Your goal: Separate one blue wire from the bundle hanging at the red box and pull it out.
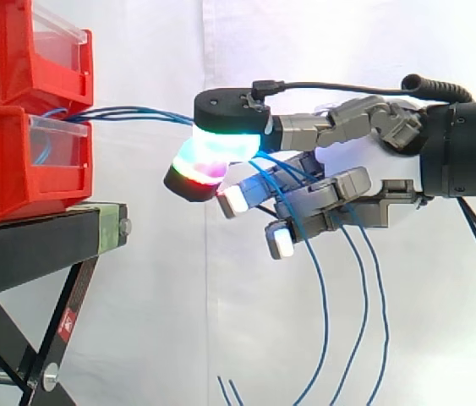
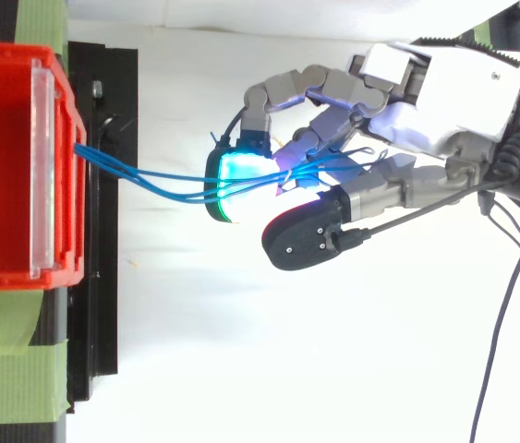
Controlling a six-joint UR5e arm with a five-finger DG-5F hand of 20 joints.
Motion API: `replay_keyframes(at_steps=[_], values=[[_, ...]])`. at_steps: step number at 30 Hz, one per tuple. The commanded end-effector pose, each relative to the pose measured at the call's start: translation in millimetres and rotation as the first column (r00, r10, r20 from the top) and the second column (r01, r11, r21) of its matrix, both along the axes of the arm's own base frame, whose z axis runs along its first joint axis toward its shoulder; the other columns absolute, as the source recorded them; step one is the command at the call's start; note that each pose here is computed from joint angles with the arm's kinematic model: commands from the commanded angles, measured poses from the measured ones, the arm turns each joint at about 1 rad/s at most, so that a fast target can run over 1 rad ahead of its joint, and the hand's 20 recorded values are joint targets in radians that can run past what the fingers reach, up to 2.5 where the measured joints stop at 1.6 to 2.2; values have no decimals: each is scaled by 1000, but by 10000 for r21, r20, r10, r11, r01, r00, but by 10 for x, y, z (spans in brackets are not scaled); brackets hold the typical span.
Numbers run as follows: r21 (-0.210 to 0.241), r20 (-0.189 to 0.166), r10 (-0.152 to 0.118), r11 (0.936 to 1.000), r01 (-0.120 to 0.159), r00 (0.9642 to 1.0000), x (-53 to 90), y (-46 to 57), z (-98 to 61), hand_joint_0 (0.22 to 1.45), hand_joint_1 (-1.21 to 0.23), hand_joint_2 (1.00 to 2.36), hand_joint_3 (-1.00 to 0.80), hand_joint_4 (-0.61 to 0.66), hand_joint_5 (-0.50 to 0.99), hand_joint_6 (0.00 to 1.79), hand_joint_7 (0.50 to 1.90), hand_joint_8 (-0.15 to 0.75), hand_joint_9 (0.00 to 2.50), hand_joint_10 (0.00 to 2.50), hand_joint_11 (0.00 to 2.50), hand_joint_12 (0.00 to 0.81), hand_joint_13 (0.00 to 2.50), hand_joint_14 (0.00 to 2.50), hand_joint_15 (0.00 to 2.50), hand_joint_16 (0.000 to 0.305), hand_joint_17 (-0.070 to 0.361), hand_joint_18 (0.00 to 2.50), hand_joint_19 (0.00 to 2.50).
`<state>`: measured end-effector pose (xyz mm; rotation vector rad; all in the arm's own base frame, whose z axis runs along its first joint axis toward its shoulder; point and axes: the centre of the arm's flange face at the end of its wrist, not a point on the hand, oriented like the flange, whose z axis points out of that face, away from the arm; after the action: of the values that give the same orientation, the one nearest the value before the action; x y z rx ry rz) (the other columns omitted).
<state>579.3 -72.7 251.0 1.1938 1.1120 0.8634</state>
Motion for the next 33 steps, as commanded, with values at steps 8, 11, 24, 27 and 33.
replay_keyframes(at_steps=[8, 11, 24, 27, 33], values=[[-213, -27, -121, 9997, 120, 9999, 0, -11, 5, 436, -213, 1000, -500, 265, -164, 696, 1190, 427, 1069, 20, 1089, 405, 1279, 1681, 1022, 66, 148, 1000, 1149], [-245, 21, -137, 9996, 137, 9999, 6, -11, 10, 397, -259, 1000, -500, 279, -162, 693, 1170, 450, 1083, 18, 1092, 437, 1304, 1671, 1011, 71, 159, 1033, 1125], [-239, 335, -200, 9995, 208, 9992, 33, -48, 42, 518, -494, 1000, -500, 225, -153, 672, 1251, 389, 1068, 22, 1113, 354, 1266, 1475, 1175, 54, 122, 916, 1185], [-198, 475, -231, 9995, 241, 9986, 43, -64, 55, 525, -503, 1000, -500, 223, -154, 675, 1256, 387, 1069, 23, 1116, 355, 1273, 1458, 1177, 53, 119, 908, 1189], [-117, 809, -357, 9993, 368, 9961, 139, -118, 210, 529, -508, 1000, -500, 224, -157, 679, 1253, 383, 1063, 22, 1124, 351, 1270, 1437, 1203, 53, 119, 900, 1183]])
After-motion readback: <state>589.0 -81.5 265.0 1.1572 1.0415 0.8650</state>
